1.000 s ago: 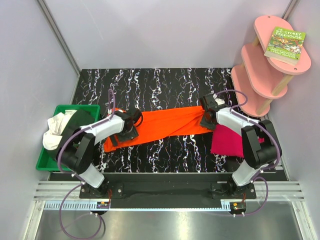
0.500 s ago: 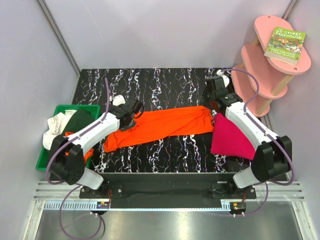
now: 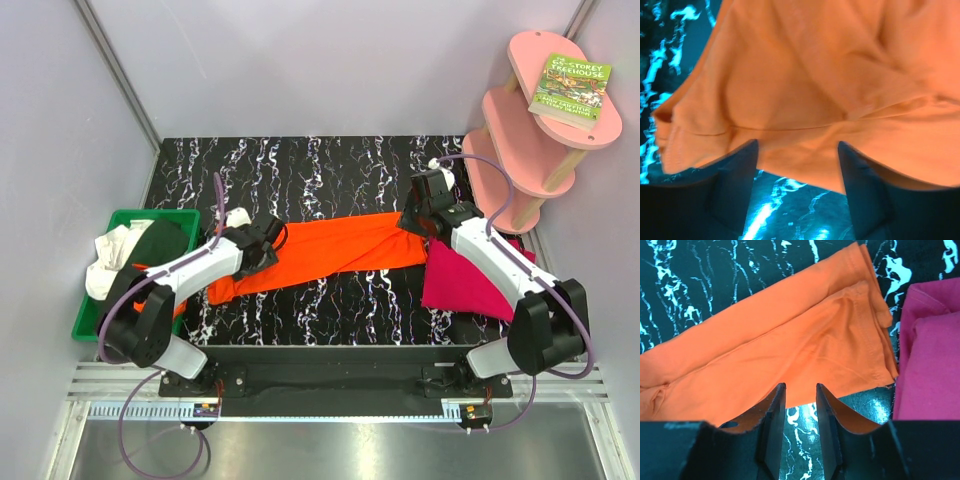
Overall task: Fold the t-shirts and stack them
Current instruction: Fold the other side of the tshirt into a rectangle
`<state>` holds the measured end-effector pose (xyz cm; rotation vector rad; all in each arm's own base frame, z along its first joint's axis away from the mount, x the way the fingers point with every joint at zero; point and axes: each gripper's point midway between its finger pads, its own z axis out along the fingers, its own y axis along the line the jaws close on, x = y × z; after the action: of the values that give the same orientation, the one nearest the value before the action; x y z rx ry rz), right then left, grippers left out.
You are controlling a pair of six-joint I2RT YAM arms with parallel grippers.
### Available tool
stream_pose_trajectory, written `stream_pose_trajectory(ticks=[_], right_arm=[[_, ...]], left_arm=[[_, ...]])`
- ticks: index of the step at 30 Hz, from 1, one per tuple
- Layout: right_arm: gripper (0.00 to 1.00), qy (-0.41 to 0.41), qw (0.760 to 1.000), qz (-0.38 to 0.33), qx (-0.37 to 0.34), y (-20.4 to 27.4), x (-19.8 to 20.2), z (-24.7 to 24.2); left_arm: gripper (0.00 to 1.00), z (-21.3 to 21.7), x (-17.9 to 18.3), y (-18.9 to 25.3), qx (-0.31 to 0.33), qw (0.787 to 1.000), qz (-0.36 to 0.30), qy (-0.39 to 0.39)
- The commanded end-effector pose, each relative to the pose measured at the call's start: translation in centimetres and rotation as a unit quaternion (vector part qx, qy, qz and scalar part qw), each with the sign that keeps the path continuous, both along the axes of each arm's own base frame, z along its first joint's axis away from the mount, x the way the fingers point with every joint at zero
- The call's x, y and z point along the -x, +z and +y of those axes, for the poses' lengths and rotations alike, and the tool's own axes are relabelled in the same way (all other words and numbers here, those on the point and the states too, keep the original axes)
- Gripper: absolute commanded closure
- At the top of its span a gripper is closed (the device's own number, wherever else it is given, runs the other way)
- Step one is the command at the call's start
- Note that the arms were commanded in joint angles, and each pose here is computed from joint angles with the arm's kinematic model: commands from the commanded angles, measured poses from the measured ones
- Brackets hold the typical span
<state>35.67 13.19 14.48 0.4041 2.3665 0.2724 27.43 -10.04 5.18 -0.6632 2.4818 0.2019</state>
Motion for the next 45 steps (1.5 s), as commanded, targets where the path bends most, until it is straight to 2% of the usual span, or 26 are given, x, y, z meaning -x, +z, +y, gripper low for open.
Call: stream_pose_trajectory(ticks=[1,5,11,20,22,26,29,36,45], right_arm=[[0.61,0.023,0.999,-0.026,-0.010,1.4,0.4,1.0],[0.61,0.029,0.999,-0.026,-0.009,1.1,0.9,1.2],[0.61,0.035,0.999,-0.024,-0.005,0.8,1.4,1.3],[0.61,0.043,0.999,-0.022,-0.003,0.2,1.9,1.5],[0.61,0.043,0.999,-0.024,-0.002,0.2,2.0,1.6],[0.60,0.041,0.999,-0.025,0.001,0.0,2.1,1.3],[0.60,0.041,0.999,-0.022,0.001,-0.3,2.1,1.3],[0.60,0.041,0.999,-0.021,0.001,-0.6,2.1,1.4],[0.60,0.038,0.999,-0.024,-0.002,-0.6,2.1,1.3]], left_arm=[[0.23,-1.2,-2.7,2.3,0.035,0.997,-0.075,-0.002],[0.21,-1.0,-3.3,1.4,0.060,0.994,-0.096,0.011],[0.28,-0.5,-4.7,0.2,0.067,0.992,-0.103,0.022],[0.38,-1.0,-7.0,0.7,0.073,0.989,-0.126,0.017],[0.42,-1.1,-7.3,0.5,0.075,0.989,-0.125,0.018],[0.60,-1.4,-7.4,-0.2,0.081,0.990,-0.118,0.019],[0.68,-1.5,-7.3,-0.6,0.080,0.990,-0.112,0.019],[0.99,-1.5,-7.8,0.3,0.076,0.989,-0.124,0.012],[1.00,-1.6,-9.8,4.4,0.056,0.985,-0.162,-0.018]])
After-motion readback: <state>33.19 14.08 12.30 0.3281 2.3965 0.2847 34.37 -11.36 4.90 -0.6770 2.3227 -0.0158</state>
